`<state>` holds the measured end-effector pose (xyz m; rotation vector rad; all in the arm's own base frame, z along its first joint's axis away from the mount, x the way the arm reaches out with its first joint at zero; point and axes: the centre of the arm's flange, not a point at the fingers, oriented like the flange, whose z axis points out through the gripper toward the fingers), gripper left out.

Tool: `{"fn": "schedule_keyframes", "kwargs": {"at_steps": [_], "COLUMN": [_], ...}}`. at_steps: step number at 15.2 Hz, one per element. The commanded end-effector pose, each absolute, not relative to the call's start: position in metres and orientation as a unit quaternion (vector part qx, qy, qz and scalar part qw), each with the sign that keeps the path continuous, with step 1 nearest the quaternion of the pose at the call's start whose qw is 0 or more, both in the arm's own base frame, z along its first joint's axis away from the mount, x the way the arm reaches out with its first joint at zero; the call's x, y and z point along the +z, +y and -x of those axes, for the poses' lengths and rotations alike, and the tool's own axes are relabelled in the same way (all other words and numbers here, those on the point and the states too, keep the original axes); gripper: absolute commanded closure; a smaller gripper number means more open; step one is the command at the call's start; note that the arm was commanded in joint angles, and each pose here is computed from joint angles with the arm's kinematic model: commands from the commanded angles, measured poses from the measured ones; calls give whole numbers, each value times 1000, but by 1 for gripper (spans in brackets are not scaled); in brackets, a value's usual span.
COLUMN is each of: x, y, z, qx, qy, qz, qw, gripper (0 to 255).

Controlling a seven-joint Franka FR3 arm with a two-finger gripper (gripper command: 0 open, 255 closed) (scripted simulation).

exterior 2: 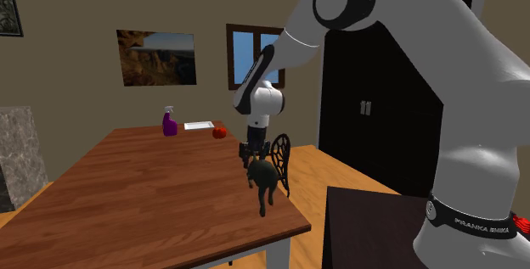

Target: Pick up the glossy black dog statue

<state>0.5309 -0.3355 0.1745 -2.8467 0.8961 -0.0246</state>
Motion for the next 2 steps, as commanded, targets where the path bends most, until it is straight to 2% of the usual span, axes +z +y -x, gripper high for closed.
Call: {"fn": "schedule_keyframes", "kwargs": {"at_steps": [1, 2], "x": [182, 182], "y": [-336, -336], "z": [-531, -531], "qx": [-8, -8], "qy": [299, 299], "qz": [951, 951], "qw": [79, 79], "gripper": [255, 255]}}
